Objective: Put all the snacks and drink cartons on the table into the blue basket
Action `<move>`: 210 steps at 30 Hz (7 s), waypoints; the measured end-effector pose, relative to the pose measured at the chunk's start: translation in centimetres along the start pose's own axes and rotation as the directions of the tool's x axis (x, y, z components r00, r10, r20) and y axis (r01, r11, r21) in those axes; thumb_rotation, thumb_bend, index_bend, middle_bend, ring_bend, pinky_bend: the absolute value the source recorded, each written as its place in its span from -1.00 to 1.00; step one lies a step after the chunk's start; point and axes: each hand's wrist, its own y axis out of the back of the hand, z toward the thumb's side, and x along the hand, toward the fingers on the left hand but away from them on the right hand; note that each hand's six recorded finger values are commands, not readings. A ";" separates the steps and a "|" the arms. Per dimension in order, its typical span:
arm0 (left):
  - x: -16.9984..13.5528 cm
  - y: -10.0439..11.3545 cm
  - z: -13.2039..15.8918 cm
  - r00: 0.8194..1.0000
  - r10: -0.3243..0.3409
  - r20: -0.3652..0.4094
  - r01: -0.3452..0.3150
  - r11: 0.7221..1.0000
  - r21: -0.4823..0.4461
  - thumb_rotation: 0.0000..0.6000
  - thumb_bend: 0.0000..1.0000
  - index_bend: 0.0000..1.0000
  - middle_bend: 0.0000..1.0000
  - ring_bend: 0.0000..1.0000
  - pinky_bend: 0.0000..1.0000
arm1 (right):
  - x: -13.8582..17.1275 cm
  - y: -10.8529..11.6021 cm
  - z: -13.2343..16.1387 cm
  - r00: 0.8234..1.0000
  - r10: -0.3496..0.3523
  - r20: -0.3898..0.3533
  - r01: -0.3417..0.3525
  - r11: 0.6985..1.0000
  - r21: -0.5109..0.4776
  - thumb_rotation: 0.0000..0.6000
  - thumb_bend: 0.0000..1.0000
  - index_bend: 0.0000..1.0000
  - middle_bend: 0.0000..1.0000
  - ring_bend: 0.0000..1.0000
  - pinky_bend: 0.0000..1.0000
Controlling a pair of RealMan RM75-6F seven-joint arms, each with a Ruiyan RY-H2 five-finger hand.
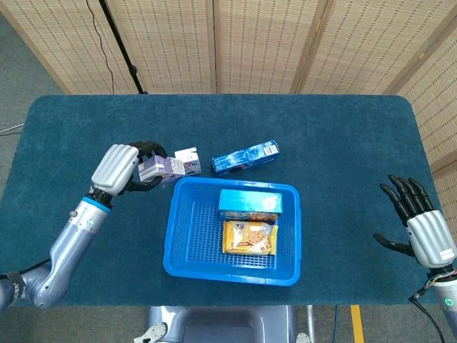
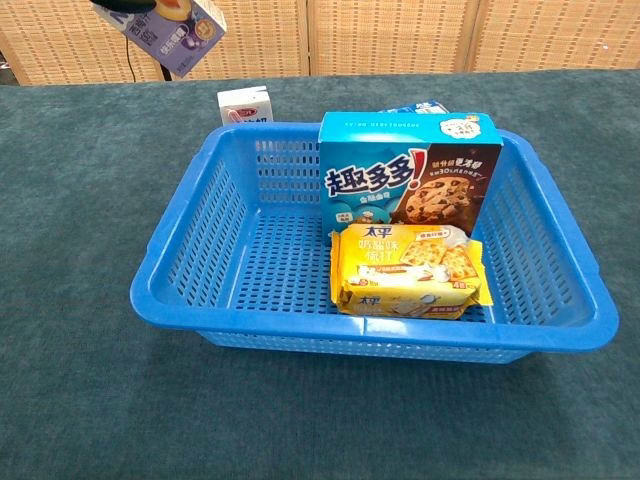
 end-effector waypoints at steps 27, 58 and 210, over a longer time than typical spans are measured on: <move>-4.9 -14.5 8.2 0.797 -0.466 0.383 0.402 0.884 0.239 1.00 -0.55 -1.00 -1.00 -1.00 -0.98 | 0.0 0.2 -0.4 1.000 -0.005 0.018 0.005 1.000 0.001 1.00 -1.00 -1.00 -1.00 -1.00 -1.00; 6.0 -3.3 -3.4 0.989 -0.134 -0.058 0.137 0.990 0.046 1.00 -0.61 -1.00 -1.00 -1.00 -1.00 | -0.4 0.0 -0.9 0.999 -0.002 0.039 0.001 1.000 0.008 1.00 -1.00 -1.00 -1.00 -1.00 -1.00; -15.9 3.1 -10.5 0.922 0.102 -0.372 -0.012 0.971 0.238 1.00 -0.59 -1.00 -1.00 -1.00 -1.00 | -21.3 -2.5 4.7 0.951 0.249 -0.180 -0.235 0.967 0.095 1.00 -1.00 -1.00 -1.00 -1.00 -1.00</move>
